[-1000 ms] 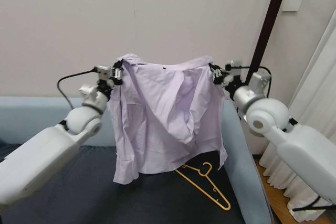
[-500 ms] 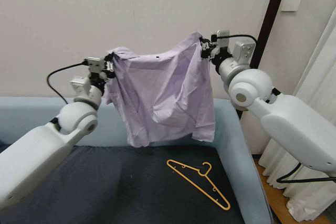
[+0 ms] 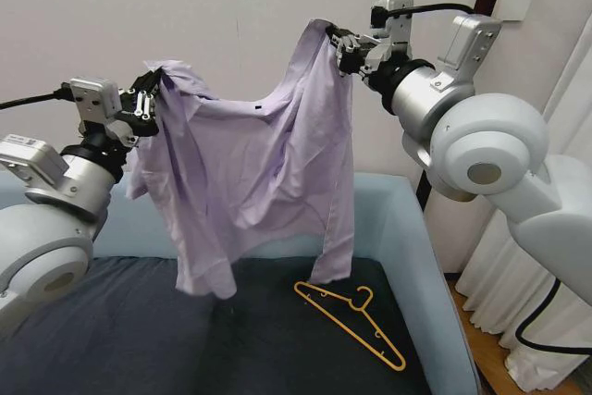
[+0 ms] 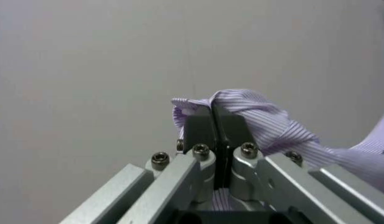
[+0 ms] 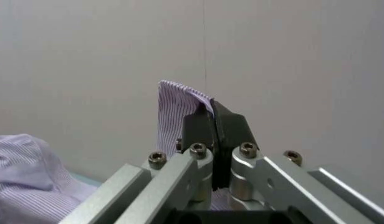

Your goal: Pick up the clothes from the sofa and hang them on the clothes hanger.

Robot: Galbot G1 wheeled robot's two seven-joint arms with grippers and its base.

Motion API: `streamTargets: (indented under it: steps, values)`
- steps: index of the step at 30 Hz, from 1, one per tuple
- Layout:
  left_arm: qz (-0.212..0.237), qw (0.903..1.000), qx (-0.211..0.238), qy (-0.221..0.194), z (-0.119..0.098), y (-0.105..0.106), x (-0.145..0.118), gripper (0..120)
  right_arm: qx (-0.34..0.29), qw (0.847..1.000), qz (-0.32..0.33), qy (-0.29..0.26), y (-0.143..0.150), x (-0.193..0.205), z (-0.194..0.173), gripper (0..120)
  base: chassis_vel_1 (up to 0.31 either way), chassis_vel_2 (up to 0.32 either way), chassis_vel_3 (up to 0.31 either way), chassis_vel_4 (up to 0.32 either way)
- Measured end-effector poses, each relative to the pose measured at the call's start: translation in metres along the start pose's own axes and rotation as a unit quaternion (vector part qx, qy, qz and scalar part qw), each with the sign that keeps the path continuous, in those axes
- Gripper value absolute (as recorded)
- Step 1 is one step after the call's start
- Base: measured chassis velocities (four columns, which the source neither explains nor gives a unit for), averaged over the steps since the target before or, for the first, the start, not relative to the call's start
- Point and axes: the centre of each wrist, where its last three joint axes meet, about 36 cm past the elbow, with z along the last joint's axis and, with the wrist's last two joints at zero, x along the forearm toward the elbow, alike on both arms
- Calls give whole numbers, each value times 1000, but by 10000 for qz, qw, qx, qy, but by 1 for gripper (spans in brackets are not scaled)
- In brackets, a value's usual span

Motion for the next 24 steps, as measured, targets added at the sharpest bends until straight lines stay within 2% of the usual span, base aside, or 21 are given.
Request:
streamTargets:
  steps: [4, 5, 6, 8, 9, 10, 11, 15, 16, 17, 18, 20, 21, 22, 24]
  values:
    - [-288, 9982, -27, 532, 67, 12, -5, 0, -211, 9981, 310, 483, -15, -9, 68, 0, 0, 0, 0, 0]
    - [-288, 9982, -27, 532, 67, 12, -5, 0, -211, 9981, 310, 483, -15, -9, 68, 0, 0, 0, 0, 0]
    - [-323, 9975, -27, 623, 77, 13, -3, 0, -222, 9977, 337, 544, -15, -12, 84, 0, 0, 0, 0, 0]
    - [-408, 9953, 44, 873, 111, 10, 4, 0, -348, 9962, 334, 730, -6, -18, 125, 0, 0, 0, 0, 0]
    - [-422, 9938, 149, 1020, 128, 5, 7, 0, -433, 9949, 338, 841, -2, -18, 146, 0, 0, 0, 0, 0]
    - [-422, 9938, 149, 1020, 128, 5, 7, 0, -433, 9949, 338, 841, -2, -18, 146, 0, 0, 0, 0, 0]
    - [-391, 9922, 241, 1156, 142, -2, 11, 0, -495, 9939, 335, 928, 1, -16, 165, 0, 0, 0, 0, 0]
    - [-321, 9822, 667, 1728, 218, -39, 29, 0, -746, 9837, 479, 1567, 6, -2, 258, 0, 0, 0, 0, 0]
    - [-321, 9822, 667, 1728, 218, -39, 29, 0, -746, 9837, 479, 1567, 6, -2, 258, 0, 0, 0, 0, 0]
    - [-322, 9800, 753, 1812, 233, -45, 33, 0, -771, 9810, 542, 1698, 7, 0, 276, 0, 0, 0, 0, 0]
    - [-393, 9753, 871, 1989, 263, -55, 42, 0, -796, 9748, 653, 1979, 9, 4, 314, 0, 0, 0, 0, 0]
    - [-423, 9709, 926, 2169, 298, -65, 56, 0, -746, 9684, 775, 2252, 11, 10, 364, 0, 0, 0, 0, 0]
    - [-423, 9709, 926, 2169, 298, -65, 56, 0, -746, 9684, 775, 2252, 11, 10, 364, 0, 0, 0, 0, 0]
    - [-439, 9706, 898, 2188, 313, -67, 62, 0, -717, 9666, 826, 2317, 11, 12, 384, 0, 0, 0, 0, 0]
    - [-477, 9695, 860, 2245, 326, -67, 67, 0, -719, 9641, 926, 2383, 10, 9, 403, 0, 0, 0, 0, 0]
